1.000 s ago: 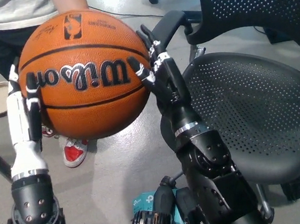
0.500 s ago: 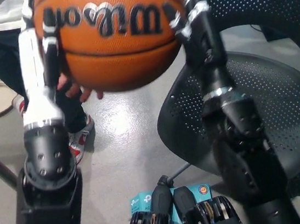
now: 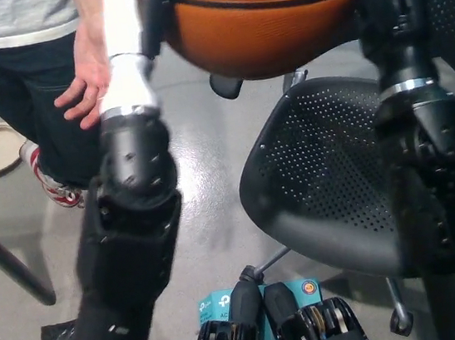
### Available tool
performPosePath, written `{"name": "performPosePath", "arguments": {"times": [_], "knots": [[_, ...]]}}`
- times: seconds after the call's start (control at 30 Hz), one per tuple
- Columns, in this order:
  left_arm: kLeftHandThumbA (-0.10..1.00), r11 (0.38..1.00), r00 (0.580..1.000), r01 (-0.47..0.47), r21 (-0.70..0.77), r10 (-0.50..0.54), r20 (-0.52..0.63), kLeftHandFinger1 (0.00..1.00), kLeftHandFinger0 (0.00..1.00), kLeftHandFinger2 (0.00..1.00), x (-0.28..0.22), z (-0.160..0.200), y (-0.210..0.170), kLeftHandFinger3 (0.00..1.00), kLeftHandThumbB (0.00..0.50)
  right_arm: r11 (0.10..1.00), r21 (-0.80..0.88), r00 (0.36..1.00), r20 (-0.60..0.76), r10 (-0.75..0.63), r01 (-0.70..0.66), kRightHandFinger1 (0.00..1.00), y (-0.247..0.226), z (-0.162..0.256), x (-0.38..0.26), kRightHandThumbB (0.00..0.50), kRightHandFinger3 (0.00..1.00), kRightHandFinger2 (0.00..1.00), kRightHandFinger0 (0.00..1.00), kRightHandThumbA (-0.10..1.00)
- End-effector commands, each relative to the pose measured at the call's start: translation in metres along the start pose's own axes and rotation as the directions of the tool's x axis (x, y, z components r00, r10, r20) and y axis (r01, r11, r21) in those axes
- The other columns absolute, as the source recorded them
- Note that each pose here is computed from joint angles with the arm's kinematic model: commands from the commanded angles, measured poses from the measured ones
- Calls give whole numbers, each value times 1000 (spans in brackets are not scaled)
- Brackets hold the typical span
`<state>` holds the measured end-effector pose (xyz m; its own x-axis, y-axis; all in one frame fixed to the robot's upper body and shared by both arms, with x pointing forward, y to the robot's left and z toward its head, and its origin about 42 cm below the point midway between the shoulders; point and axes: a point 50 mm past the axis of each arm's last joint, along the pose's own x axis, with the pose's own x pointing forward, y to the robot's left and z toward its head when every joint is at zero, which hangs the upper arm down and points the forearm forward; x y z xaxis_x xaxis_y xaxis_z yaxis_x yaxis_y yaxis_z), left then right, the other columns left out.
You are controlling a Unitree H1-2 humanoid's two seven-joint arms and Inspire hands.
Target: The robot grabs the basketball from a person using both hands and then drops it on the black chair in the front
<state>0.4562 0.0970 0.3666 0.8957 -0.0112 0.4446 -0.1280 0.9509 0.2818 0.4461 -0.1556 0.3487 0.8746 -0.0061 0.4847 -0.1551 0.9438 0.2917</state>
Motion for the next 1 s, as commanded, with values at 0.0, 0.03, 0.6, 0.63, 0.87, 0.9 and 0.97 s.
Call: {"name": "performPosePath", "arguments": {"times": [0.0,0.03,0.6,0.63,0.87,0.9,0.97], "knots": [[1000,967,949,245,-64,-226,219,1000,1000,1000,5,70,-72,1000,146,967,74,970,27,241,-242,1000,58,22,17,326,1000,1000,1000,1000],[1000,964,950,257,-69,-239,201,1000,1000,1000,7,66,-80,1000,144,969,97,973,27,227,-229,1000,50,18,19,287,1000,1000,1000,1000],[1000,910,914,396,-122,-404,-50,1000,1000,1000,20,13,-181,1000,138,989,145,987,-158,19,5,1000,-50,-39,12,213,1000,1000,1000,1000],[1000,907,909,405,-117,-413,-58,1000,1000,1000,20,11,-183,1000,138,989,150,986,-166,16,9,1000,-53,-42,11,211,1000,1000,1000,1000],[1000,891,881,440,-114,-453,-137,1000,1000,1000,19,-5,-198,1000,149,976,201,972,-231,-33,81,1000,-69,-60,9,211,1000,1000,1000,1000],[1000,891,881,437,-121,-451,-145,1000,1000,1000,19,-6,-198,1000,151,976,203,972,-233,-30,79,1000,-68,-61,9,208,1000,1000,1000,1000],[1000,889,875,437,-138,-455,-167,1000,1000,1000,15,-13,-201,1000,157,972,218,966,-256,-32,90,1000,-71,-69,5,208,1000,1000,1000,1000]]}}
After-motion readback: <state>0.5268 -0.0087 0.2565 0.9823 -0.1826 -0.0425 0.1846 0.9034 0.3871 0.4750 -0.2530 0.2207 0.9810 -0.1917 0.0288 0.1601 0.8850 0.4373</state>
